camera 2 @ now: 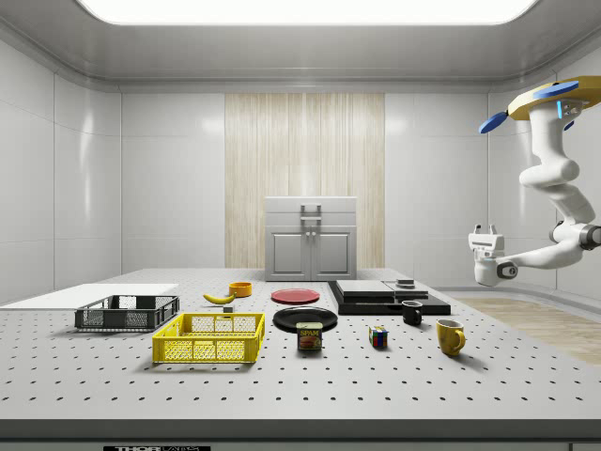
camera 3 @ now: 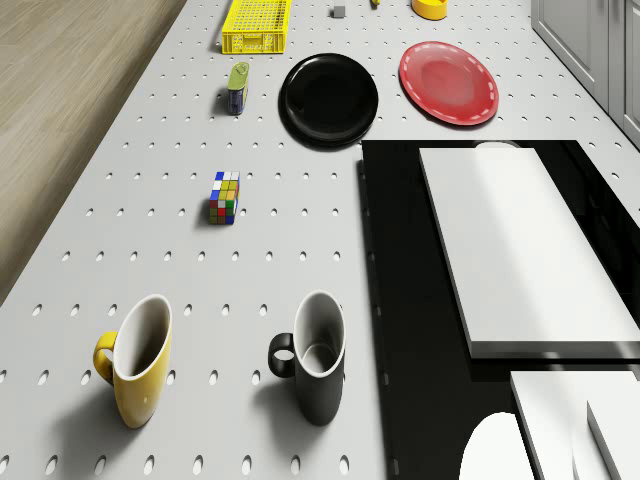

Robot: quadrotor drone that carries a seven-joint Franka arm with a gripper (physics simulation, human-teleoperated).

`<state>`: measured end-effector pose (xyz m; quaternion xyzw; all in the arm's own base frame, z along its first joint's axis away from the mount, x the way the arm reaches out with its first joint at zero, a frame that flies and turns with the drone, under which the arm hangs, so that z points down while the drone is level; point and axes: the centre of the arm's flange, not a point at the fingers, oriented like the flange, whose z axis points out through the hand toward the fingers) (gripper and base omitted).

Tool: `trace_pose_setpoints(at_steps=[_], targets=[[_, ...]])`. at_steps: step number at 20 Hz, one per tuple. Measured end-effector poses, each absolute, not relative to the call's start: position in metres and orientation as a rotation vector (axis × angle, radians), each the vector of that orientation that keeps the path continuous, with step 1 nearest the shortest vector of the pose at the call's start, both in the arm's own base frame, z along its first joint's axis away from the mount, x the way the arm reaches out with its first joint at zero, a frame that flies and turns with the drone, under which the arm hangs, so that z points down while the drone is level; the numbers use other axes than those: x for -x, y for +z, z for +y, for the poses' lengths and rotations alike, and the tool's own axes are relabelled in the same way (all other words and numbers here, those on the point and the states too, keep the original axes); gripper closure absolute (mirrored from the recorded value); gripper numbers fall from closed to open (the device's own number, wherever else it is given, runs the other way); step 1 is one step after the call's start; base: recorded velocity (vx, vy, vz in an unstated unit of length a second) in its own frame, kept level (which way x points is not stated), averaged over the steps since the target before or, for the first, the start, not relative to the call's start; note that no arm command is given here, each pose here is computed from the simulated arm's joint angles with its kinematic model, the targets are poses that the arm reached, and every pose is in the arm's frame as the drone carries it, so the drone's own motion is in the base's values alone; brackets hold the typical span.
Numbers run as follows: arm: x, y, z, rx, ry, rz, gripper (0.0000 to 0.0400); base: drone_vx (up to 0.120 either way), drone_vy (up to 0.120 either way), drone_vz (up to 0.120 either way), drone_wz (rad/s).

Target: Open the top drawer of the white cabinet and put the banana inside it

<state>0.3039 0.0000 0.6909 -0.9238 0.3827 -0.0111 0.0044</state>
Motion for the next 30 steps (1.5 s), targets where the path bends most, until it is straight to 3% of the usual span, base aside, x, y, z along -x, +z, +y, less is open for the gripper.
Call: trace_pose_setpoints(at_steps=[14, 15, 21, 25, 30], targets=[[-0.3029, 0.691, 0.000, 2.894, -0.053, 1.199, 0.0000, 0.000, 0.000, 0.000, 0.000], [-0.3030, 0.691, -0.008, 2.815, 0.003, 1.171, 0.0000, 0.000, 0.000, 0.000, 0.000], [-0.3048, 0.648, -0.081, 2.050, 0.422, 0.849, 0.0000, 0.040, -0.040, 0.000, 0.000], [-0.3057, 0.621, -0.095, 1.768, 0.526, 0.730, 0.0000, 0.120, -0.120, 0.000, 0.000], [-0.3062, 0.604, -0.099, 1.600, 0.579, 0.659, 0.0000, 0.120, -0.120, 0.112, 0.000]])
